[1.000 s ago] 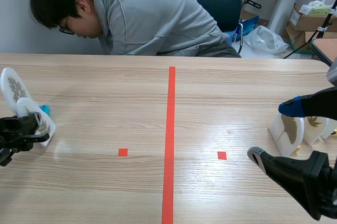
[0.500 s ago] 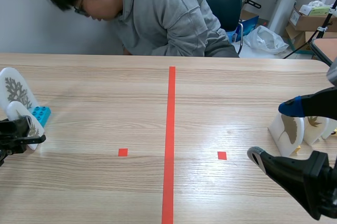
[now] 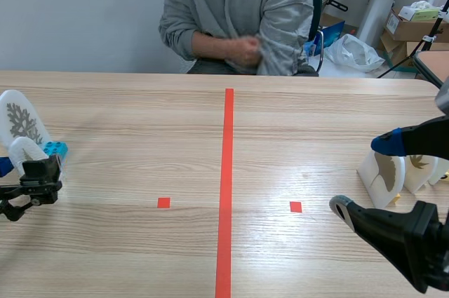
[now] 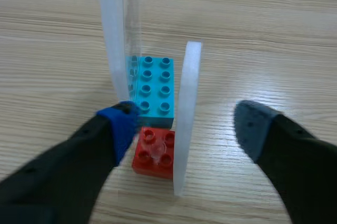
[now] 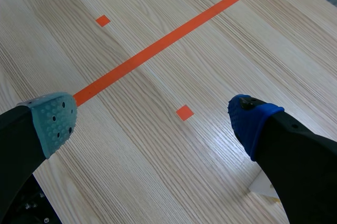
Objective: Do the leaf sorting experiment
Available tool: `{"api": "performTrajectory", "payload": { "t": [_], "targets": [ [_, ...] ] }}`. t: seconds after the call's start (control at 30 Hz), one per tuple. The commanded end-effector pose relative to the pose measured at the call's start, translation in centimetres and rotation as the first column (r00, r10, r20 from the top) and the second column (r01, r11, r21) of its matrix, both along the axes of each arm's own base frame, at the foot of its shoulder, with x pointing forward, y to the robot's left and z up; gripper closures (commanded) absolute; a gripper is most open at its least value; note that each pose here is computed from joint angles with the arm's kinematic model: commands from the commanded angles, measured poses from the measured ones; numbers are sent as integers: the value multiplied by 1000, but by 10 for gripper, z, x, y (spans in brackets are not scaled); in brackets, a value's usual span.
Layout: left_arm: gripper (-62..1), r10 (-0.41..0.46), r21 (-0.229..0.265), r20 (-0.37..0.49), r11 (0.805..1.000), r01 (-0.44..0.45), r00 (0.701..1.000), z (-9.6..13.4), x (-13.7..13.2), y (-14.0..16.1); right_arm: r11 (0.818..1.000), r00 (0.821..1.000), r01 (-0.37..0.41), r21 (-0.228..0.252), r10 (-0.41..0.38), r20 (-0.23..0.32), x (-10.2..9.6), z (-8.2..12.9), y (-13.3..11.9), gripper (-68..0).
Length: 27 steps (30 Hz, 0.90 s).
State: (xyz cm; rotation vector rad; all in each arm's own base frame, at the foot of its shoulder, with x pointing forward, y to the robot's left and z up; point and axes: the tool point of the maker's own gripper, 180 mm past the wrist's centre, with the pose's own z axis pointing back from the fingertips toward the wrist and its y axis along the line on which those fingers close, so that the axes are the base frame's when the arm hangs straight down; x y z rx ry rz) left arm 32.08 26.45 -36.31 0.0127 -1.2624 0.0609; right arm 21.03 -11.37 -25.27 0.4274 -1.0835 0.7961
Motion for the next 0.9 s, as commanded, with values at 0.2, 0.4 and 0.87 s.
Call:
{"api": "performTrajectory", "payload": {
  "t": [0.2,0.4,0.87],
  "targets": [
    [-623,-2,11,27,1000,2,1000,9,3,3,1000,1000,-15,10,14,27,3,8,2,-589],
    [-623,4,31,28,1000,-5,1000,14,1,7,1000,1000,-15,10,15,27,3,8,2,-589],
    [-623,-132,145,145,983,111,981,86,-21,-18,1000,1000,-15,9,15,26,3,8,2,-589]
  ]
}}
